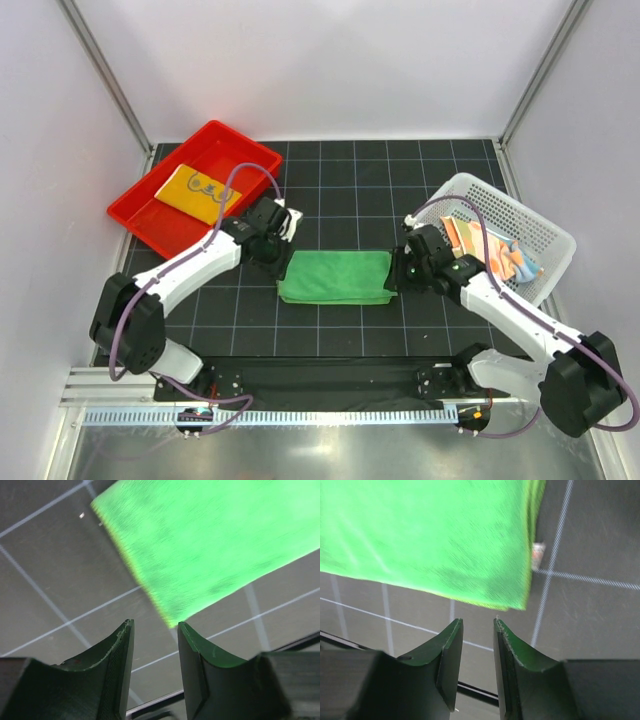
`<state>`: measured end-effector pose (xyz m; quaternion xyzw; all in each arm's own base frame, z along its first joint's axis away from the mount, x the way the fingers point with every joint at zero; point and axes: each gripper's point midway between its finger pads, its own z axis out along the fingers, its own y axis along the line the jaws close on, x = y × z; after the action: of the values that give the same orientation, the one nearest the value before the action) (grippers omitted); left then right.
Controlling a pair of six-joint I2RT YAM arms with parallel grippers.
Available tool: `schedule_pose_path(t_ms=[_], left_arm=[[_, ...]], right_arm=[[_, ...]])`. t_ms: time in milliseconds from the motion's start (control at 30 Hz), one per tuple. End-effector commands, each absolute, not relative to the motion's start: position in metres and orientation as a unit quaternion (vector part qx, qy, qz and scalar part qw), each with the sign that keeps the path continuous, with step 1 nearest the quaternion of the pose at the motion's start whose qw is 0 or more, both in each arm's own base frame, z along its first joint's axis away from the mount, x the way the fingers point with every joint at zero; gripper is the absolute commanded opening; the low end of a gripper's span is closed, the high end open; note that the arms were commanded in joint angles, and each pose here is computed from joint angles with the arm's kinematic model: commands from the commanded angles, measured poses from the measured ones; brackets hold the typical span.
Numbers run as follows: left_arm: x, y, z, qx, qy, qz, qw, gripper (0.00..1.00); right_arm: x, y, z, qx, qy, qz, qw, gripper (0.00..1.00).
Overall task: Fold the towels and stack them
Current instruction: Fold the towel
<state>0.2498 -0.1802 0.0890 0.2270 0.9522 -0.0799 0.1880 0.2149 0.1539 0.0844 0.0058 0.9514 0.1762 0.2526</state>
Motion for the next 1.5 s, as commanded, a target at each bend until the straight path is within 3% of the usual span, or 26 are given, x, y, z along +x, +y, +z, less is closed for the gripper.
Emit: schedule_pose_path(t_ms=[0,167,367,533,633,767,933,1200,1467], left_arm=[[0.258,-0.213,0.117,0.173,0.943,-0.164,0.231,0.43],[0.262,-0.206,0.094,0.111,0.957,-0.142,0.229,0.39],[0.252,-0.195,0.048,0.061,0.978,-0.105,0.169,0.35],[0.259,-0.176,0.049,0.029,0.982,-0.049,0.179,0.36],[0.269,-0.183,0.077,0.025,0.976,-0.063,0.205,0.37],[0.265,-0.217,0.109,0.045,0.962,-0.164,0.212,0.38],[0.239,-0.237,0.087,0.034,0.954,-0.243,0.172,0.34],[0.214,-0.208,0.020,-0.018,0.976,-0.179,0.125,0.28],[0.221,-0.200,0.033,-0.029,0.975,-0.162,0.151,0.29]], right_arm=[[0.238,0.174,0.111,0.026,0.934,0.217,0.284,0.37],[0.251,0.183,0.079,0.045,0.938,0.217,0.268,0.35],[0.238,0.170,0.034,0.046,0.953,0.178,0.240,0.34],[0.234,0.168,0.032,0.046,0.955,0.177,0.235,0.34],[0.240,0.178,0.047,0.041,0.949,0.196,0.242,0.34],[0.240,0.194,0.067,0.035,0.939,0.237,0.247,0.33],[0.240,0.200,0.070,0.039,0.932,0.258,0.251,0.33],[0.224,0.191,0.034,0.036,0.942,0.241,0.230,0.31],[0.221,0.171,0.026,0.030,0.953,0.191,0.234,0.30]])
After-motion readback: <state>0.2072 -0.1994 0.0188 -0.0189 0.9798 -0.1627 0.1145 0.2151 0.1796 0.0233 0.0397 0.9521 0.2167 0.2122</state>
